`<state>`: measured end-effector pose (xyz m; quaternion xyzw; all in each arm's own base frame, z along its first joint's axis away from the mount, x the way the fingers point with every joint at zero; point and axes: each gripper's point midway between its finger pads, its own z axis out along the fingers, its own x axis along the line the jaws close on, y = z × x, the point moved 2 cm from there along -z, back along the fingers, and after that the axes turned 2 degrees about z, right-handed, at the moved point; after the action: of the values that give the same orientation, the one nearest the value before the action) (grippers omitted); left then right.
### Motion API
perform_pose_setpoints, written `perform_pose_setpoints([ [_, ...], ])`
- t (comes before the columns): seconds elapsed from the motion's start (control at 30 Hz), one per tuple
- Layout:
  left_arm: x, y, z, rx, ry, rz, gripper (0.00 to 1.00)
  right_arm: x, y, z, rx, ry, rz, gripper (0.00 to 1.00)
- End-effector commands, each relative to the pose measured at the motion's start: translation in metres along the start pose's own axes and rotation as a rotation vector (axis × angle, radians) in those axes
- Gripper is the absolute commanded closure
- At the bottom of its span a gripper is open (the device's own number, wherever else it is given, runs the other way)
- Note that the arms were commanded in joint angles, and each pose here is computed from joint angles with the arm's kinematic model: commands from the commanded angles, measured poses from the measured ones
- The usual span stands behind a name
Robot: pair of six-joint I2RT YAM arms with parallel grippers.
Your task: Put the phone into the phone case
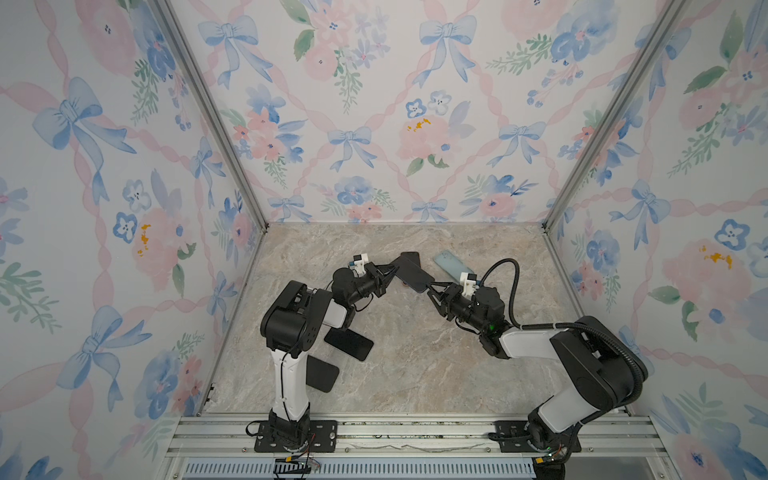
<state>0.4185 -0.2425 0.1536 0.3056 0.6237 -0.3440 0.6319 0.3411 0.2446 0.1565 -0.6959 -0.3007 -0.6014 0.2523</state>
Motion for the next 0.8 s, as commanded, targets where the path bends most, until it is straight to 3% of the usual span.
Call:
perform_pose_setpoints([
  [0.0, -0.014, -0.002, 0.002, 0.008, -0.065, 0.036, 0.99, 0.018, 0.005, 0.003, -0.006, 0.062, -0.028, 0.58],
  [0.77, -0.016, -0.007, 0.006, 0.020, -0.071, 0.046, 0.99, 0.028, 0.005, 0.010, 0.002, 0.089, -0.048, 0.85],
])
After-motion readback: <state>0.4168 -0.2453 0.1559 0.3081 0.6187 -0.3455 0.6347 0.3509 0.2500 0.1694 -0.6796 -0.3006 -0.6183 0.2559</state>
